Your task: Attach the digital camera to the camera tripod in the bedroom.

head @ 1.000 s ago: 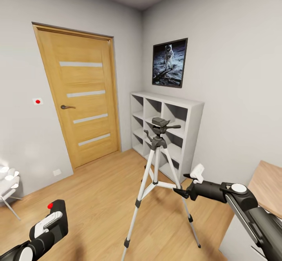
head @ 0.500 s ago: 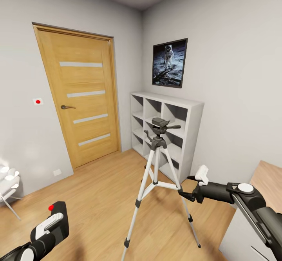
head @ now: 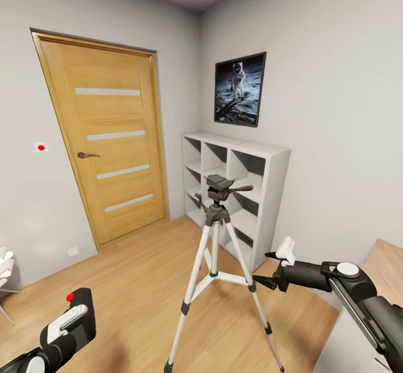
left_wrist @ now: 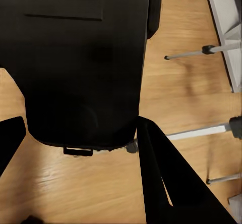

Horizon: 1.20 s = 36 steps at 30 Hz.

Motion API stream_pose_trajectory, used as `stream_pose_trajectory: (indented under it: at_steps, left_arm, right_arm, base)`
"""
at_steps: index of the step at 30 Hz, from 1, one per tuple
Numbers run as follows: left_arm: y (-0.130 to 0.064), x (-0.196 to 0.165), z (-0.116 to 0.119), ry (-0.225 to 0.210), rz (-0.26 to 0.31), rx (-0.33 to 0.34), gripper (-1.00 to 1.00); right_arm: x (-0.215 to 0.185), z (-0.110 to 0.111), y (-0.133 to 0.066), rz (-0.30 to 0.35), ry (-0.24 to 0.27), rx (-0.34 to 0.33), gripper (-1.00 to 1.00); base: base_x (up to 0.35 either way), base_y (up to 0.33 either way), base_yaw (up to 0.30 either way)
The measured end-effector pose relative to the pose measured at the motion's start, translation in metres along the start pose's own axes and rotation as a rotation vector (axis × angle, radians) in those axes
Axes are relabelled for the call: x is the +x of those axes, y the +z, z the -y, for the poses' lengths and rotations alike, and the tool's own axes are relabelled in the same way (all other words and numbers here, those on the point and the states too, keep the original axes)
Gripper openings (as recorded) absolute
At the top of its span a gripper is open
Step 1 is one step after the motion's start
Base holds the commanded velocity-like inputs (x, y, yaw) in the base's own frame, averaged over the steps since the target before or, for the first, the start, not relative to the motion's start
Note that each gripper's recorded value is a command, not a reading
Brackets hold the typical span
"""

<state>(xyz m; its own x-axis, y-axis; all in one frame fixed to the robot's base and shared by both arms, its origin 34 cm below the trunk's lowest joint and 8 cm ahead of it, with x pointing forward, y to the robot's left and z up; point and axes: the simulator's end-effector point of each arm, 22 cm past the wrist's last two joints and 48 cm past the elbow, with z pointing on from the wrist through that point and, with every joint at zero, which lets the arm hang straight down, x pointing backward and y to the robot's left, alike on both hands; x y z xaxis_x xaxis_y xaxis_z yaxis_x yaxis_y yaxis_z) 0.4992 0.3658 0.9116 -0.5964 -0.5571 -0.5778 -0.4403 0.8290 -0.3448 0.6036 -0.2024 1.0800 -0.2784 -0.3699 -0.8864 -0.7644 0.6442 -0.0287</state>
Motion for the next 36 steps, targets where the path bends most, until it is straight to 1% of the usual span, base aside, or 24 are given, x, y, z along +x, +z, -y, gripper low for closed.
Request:
stream_pose_trajectory:
  at_steps: [5,12,23,28,36]
  left_arm:
    - [-0.0008,-0.0017,-0.0056,-0.01,0.005,-0.011,-1.0]
    - [-0.001,-0.0021,-0.0068,-0.013,0.006,-0.014,-1.0]
    - [-0.0013,-0.0029,-0.0083,-0.013,0.007,-0.018,-1.0]
    - [-0.001,-0.003,-0.0087,-0.012,0.006,-0.02,-1.0]
    - [-0.001,-0.0032,-0.0091,-0.011,0.007,-0.021,-1.0]
  right_arm:
    - [0.0004,0.0005,0.0002,-0.001,-0.001,0.001,1.0]
    - [0.0006,0.0009,0.0002,-0.002,-0.001,0.002,1.0]
    - [0.0012,0.0012,-0.0006,-0.004,-0.002,0.001,1.0]
    - [0.0022,0.0023,-0.0014,-0.007,-0.002,0.001,1.0]
    - [0.0024,0.002,-0.0014,-0.008,0.0,0.001,1.0]
  base:
    - [0.178,-0.299,0.218]
    - [0.099,-0.299,0.267]
    - [0.013,-0.083,0.264]
    - [-0.116,-0.166,0.093]
    - [-0.169,-0.264,0.018]
